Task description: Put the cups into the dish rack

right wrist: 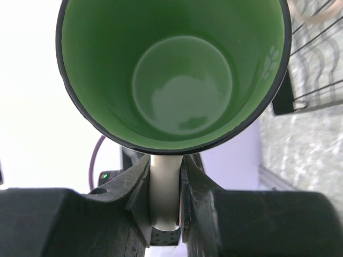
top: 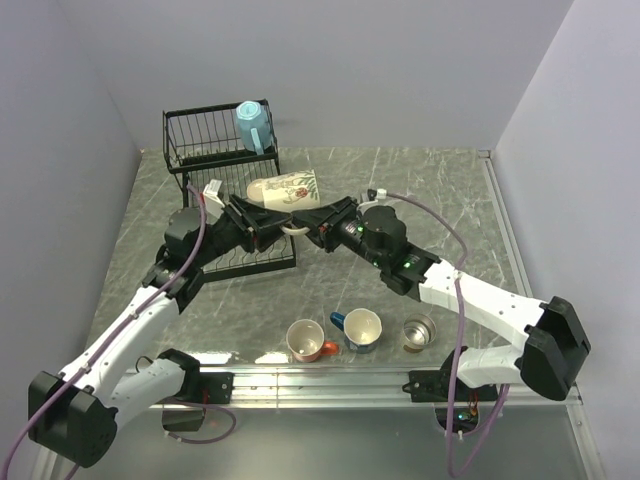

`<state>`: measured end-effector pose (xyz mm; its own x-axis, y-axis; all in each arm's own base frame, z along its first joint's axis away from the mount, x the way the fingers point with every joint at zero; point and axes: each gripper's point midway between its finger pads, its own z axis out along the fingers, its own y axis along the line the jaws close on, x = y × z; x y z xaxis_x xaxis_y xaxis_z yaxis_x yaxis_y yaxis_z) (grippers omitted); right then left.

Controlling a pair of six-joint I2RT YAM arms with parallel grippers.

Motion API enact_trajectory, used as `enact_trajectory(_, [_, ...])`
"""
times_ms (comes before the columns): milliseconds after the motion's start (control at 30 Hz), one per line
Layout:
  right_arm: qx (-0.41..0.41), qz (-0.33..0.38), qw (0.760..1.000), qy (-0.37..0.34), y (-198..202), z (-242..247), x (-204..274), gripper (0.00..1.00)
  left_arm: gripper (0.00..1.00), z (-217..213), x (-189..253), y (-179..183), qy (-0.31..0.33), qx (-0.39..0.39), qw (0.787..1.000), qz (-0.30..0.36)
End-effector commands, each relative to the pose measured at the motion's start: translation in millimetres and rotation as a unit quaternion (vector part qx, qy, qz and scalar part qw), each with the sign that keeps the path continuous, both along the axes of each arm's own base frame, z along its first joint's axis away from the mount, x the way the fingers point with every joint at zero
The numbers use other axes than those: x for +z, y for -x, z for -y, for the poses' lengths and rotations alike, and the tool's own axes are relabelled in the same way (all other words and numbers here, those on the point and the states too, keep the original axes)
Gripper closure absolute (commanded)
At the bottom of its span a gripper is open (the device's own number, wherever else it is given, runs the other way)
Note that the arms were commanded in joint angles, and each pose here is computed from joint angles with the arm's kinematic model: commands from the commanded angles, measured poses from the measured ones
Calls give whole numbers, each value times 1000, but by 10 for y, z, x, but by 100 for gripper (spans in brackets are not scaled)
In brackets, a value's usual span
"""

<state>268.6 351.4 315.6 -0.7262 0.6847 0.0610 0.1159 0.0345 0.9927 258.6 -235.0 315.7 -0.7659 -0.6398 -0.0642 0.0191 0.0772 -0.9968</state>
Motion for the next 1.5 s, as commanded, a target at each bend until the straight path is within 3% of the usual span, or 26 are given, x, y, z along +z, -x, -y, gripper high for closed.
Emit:
enact_trajectory(0, [3, 74, 984, -162, 130, -11, 964, 100, 55, 1, 123, -53, -8, 9, 1000, 22])
enact_trajectory(167, [11, 61, 980, -191, 159, -54, 1009, 100, 62, -23, 82, -83, -15, 20, 1000, 19])
enact_trajectory(300, [23, 50, 976, -209, 226, -116, 1037, 100, 88, -41, 50, -121, -26, 30, 999, 15])
enact_trajectory(333, [27, 47, 976, -211, 262, -148, 1038, 100, 99, -49, 94, -137, -29, 34, 999, 19])
enact_trajectory(600, [28, 36, 980, -191, 319, -146, 885, 100, 99, -193, 137, -151, -121, 61, 990, 43])
enact_trajectory(633, [28, 37, 981, -189, 333, -139, 871, 95, 99, -225, 135, -153, -134, 67, 988, 45])
enact_trajectory(667, [24, 31, 983, -181, 320, -131, 800, 80, 100, -260, 34, -125, -162, 65, 984, 36])
enact_trajectory(767, [22, 26, 985, -172, 329, -110, 724, 56, 99, -354, -7, -95, -193, 77, 977, 39])
enact_trajectory(867, [24, 24, 985, -168, 324, -126, 664, 50, 100, -429, -111, -38, -211, 85, 974, 28])
enact_trajectory(1167, [54, 17, 984, -167, 327, -301, 554, 47, 99, -646, -253, 10, -250, 118, 961, 8])
enact_trajectory(1467, [128, -3, 983, -133, 475, -723, 230, 45, 100, -1121, -501, 9, -314, 196, 929, -22])
